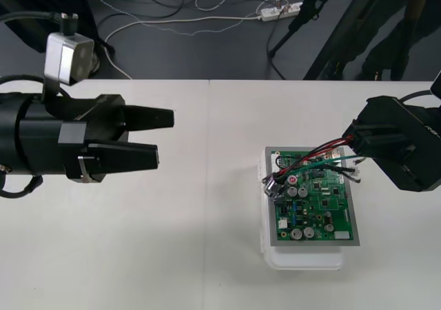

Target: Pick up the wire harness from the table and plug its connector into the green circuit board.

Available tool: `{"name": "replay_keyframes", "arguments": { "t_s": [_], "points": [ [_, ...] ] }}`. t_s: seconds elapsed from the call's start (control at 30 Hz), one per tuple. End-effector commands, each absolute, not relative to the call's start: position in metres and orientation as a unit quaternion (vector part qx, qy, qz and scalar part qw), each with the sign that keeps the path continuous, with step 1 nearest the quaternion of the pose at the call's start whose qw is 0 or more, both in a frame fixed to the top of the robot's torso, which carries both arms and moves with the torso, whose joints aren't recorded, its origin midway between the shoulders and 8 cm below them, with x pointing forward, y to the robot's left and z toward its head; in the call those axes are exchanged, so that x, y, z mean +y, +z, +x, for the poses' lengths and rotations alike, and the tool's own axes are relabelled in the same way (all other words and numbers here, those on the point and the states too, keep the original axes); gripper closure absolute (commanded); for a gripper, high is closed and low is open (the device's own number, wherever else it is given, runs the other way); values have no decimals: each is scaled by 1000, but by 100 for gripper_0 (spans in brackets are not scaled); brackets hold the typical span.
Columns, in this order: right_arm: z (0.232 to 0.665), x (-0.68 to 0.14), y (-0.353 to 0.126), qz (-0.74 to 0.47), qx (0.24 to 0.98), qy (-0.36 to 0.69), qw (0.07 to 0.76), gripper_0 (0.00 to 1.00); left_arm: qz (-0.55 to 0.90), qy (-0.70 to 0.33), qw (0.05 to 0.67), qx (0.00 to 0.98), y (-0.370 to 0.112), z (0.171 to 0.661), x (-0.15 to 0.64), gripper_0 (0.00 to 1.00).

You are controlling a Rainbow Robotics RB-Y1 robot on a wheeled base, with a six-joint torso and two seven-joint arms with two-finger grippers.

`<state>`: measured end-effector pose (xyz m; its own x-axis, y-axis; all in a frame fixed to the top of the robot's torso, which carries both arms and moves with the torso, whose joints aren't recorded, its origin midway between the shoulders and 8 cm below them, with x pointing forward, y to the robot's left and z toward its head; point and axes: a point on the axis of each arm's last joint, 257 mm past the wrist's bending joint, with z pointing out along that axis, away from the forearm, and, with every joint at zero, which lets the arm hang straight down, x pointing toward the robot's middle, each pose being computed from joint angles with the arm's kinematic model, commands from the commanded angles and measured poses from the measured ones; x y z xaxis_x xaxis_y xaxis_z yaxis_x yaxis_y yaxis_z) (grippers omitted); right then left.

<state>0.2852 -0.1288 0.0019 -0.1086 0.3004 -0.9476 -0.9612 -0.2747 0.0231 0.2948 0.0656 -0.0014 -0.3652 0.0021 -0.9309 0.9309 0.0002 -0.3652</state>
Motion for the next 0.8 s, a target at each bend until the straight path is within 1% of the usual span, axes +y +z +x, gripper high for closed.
{"name": "replay_keyframes", "arguments": {
  "t_s": [0.03, 0.17, 0.4, 0.63, 0.8],
  "points": [
    [286, -130, 12, -477, 361, 608, 522, 100, 432, -567, 452, 537, 24, 306, 71, 0],
    [292, -122, 11, -481, 379, 574, 543, 100, 436, -557, 463, 534, 27, 311, 72, 0],
    [301, -106, 14, -468, 406, 535, 575, 100, 468, -500, 506, 524, 32, 329, 72, 0],
    [309, -95, 10, -465, 428, 498, 594, 100, 493, -479, 532, 494, 28, 338, 72, 0],
    [312, -91, 11, -462, 430, 490, 601, 100, 498, -486, 541, 473, 27, 344, 72, 0]
  ]
}}
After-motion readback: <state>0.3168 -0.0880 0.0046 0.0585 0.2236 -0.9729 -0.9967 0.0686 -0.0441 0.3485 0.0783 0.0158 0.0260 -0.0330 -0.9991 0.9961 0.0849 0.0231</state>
